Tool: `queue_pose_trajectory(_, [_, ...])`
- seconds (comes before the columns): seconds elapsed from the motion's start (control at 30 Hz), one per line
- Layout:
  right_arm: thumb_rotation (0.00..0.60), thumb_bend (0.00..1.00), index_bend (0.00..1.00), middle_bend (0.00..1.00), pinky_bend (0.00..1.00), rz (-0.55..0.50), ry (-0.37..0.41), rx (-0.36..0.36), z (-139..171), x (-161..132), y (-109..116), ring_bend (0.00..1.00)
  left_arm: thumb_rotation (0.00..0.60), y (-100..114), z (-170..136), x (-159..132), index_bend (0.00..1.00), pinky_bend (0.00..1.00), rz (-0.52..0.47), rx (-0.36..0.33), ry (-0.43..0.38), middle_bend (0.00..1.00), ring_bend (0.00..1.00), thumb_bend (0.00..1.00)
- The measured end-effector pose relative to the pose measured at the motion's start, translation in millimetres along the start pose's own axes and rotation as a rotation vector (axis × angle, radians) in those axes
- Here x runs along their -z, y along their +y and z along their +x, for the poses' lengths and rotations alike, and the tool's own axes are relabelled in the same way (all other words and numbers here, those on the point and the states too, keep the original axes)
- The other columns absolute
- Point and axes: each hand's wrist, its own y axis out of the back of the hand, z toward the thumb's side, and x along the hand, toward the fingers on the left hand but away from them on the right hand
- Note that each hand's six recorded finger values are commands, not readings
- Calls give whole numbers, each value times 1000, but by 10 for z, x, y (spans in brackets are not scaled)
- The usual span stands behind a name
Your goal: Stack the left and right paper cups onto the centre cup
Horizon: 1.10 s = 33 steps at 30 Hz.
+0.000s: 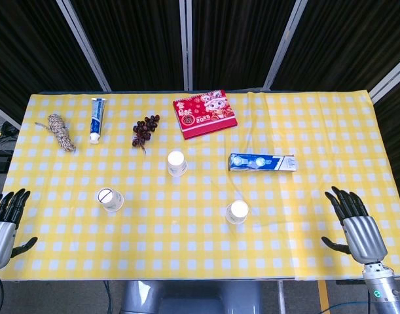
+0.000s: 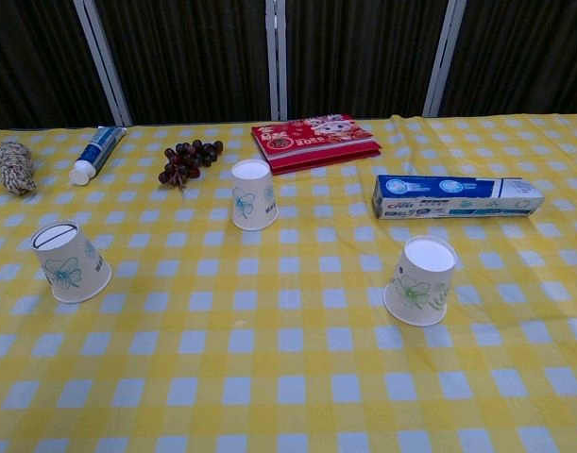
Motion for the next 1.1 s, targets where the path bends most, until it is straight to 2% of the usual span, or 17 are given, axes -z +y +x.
queue_pose_trajectory(0.2, [600, 23, 0, 0, 0, 29, -32, -20, -11, 25, -8, 0, 600, 1, 19, 22, 0, 0, 1, 20, 9, 0, 0, 38])
queue_pose_trajectory(0.77, [600, 23, 17, 0, 0, 6, -58, 13, -39, 90, 86, 0, 600, -59, 142, -80, 9, 0, -6, 65, -11, 0, 0, 60])
queue_pose_trajectory(1.1, [600, 23, 33, 0, 0, -14, -55, 30, -6, 96, 141, 0, 600, 55, 488, -402, 191, 3, -45, 118, -108, 0, 0, 187])
